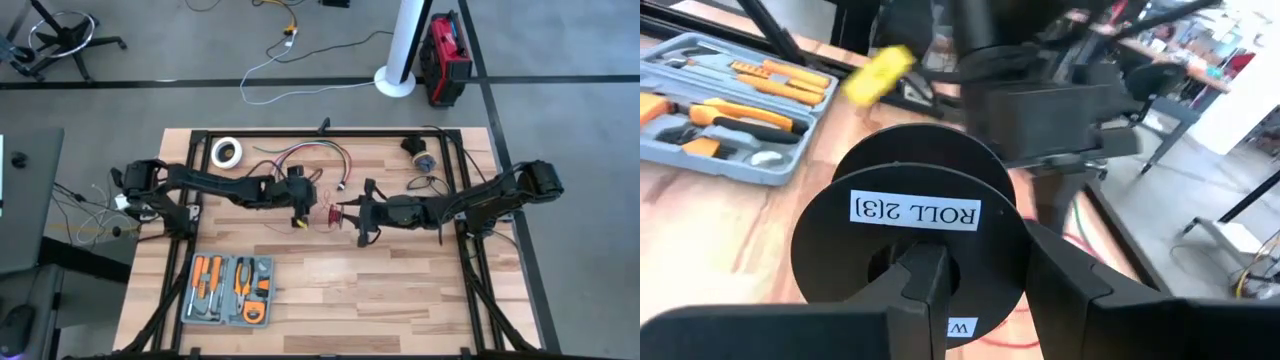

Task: Coil cords
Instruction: Uncoil the red wire from the black spool

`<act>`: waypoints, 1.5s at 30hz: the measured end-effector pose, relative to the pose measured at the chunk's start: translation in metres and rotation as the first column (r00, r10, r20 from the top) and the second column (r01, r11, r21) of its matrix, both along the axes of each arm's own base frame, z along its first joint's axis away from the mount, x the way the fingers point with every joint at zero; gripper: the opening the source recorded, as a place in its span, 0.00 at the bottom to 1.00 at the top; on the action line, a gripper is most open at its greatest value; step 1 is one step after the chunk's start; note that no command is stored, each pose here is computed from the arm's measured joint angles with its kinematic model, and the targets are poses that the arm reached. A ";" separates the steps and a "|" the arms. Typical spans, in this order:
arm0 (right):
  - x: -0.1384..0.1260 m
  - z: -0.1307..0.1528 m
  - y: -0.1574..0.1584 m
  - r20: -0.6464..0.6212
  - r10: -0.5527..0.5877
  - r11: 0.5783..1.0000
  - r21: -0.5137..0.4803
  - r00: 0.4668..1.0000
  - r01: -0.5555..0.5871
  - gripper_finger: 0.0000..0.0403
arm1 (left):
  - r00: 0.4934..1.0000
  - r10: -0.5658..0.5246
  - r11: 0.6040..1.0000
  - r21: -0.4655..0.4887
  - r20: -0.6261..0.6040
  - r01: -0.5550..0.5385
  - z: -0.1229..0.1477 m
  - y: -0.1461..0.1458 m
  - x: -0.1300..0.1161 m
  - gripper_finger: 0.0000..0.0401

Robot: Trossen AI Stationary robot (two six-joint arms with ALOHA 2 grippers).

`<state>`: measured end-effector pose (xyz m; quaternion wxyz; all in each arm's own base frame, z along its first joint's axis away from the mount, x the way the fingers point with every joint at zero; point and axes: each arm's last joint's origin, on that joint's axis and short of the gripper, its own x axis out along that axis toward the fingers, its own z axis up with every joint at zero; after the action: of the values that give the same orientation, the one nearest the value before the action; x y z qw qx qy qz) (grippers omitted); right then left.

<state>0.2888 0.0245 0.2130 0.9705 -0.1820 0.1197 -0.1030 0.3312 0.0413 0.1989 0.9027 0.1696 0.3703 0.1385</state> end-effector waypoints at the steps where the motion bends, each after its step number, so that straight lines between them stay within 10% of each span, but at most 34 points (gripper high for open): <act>1: 0.000 -0.001 0.001 -0.007 0.001 1.000 0.009 1.000 -0.001 0.27 | 1.000 0.004 1.000 -0.008 0.002 -0.004 0.000 0.005 0.000 0.49; 15: -0.003 -0.007 0.008 -0.042 0.002 0.995 0.103 0.999 0.002 0.27 | 0.894 -0.311 0.888 -0.236 0.323 0.394 0.018 0.026 0.009 0.49; 32: -0.003 0.003 0.024 0.071 0.055 0.990 0.128 0.996 -0.063 0.27 | 0.799 -0.454 0.817 -0.174 0.394 0.550 0.026 0.000 0.016 0.49; 45: -0.003 0.004 0.024 0.076 0.053 0.990 0.128 0.996 -0.063 0.27 | 0.821 -0.414 0.830 -0.207 0.393 0.518 0.027 -0.002 0.015 0.49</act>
<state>0.2863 0.0483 0.2169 0.9867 -0.1176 0.0857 -0.0730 0.3465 0.0391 0.2254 0.9727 0.0890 0.1765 -0.1214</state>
